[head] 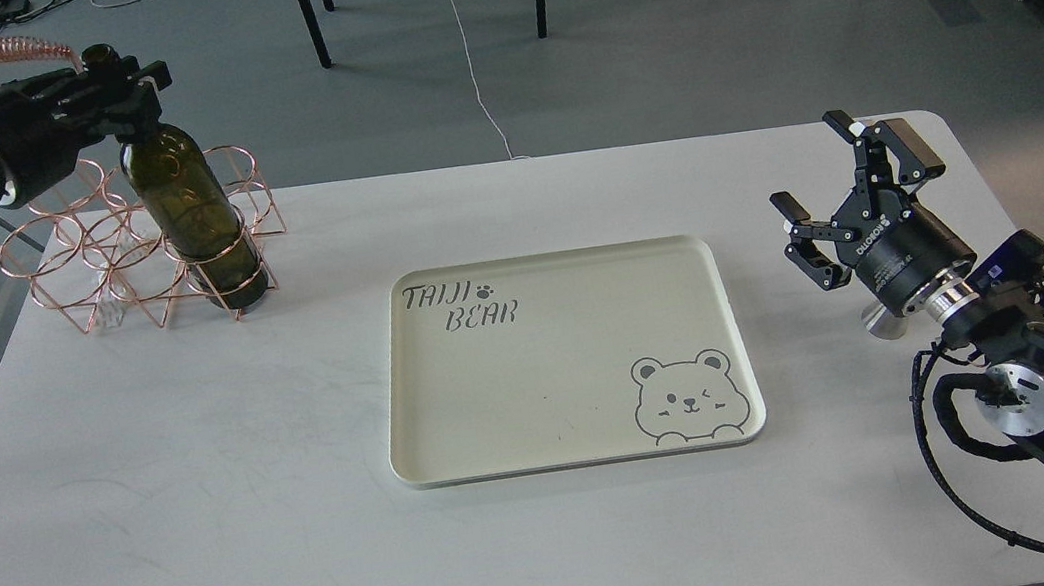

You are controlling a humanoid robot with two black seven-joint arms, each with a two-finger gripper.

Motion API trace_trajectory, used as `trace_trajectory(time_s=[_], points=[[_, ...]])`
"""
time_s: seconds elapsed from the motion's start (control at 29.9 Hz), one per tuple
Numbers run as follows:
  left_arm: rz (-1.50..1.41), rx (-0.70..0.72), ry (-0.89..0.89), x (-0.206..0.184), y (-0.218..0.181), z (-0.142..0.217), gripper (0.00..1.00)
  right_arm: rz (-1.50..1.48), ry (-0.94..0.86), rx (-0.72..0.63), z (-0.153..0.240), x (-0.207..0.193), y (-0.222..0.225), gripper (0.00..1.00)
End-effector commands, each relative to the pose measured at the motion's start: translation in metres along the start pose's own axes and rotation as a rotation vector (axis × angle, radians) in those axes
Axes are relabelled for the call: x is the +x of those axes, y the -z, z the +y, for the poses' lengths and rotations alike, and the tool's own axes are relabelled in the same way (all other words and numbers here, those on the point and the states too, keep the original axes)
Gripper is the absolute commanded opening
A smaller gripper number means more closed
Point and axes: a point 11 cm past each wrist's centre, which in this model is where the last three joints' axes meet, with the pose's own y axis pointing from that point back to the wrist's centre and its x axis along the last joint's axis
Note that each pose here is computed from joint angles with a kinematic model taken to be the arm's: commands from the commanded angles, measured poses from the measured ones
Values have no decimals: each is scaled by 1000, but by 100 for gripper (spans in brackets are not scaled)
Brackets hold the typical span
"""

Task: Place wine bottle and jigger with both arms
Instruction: 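Open the left gripper and withdraw it from the bottle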

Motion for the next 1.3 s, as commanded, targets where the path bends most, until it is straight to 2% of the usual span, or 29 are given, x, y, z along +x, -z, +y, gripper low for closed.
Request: trace_trajectory(time_s=[0.0,0.13,0.17,0.2,0.23,0.27,0.3,0.7,0.87,0.97,1.27], points=[[0,0,1,0,0,0,6,0,0,0,0,0,0,99],[1,-1,2,-1,-1,0,6,0,0,0,0,0,0,99],[2,-3,0,-1,-1,-1,12,-1,1,0,0,0,0,99],[2,-3,0,-1,-1,-1,25,0,0,0,0,0,0,99],[2,-3,0,-1,-1,-1,52,-1,1,0,0,0,0,99],[3,-3,-2,-1,-1,-1,72,-1,1,0,0,-1,0,99],[3,-3,-2,-1,-1,-1,78,0,0,0,0,0,0,99],[3,-4,-9,1,-1,-1,97,-1,1,0,0,-1,0,99],[34,7,-20,2,6,8,97,-1,1,2,0,0,1,99],[67,22,-31,4,17,25,97,-1,1,2,0,0,1,99],[335,-115,-59,6,-5,63,98,-2,0,3,-1,-1,1,99]])
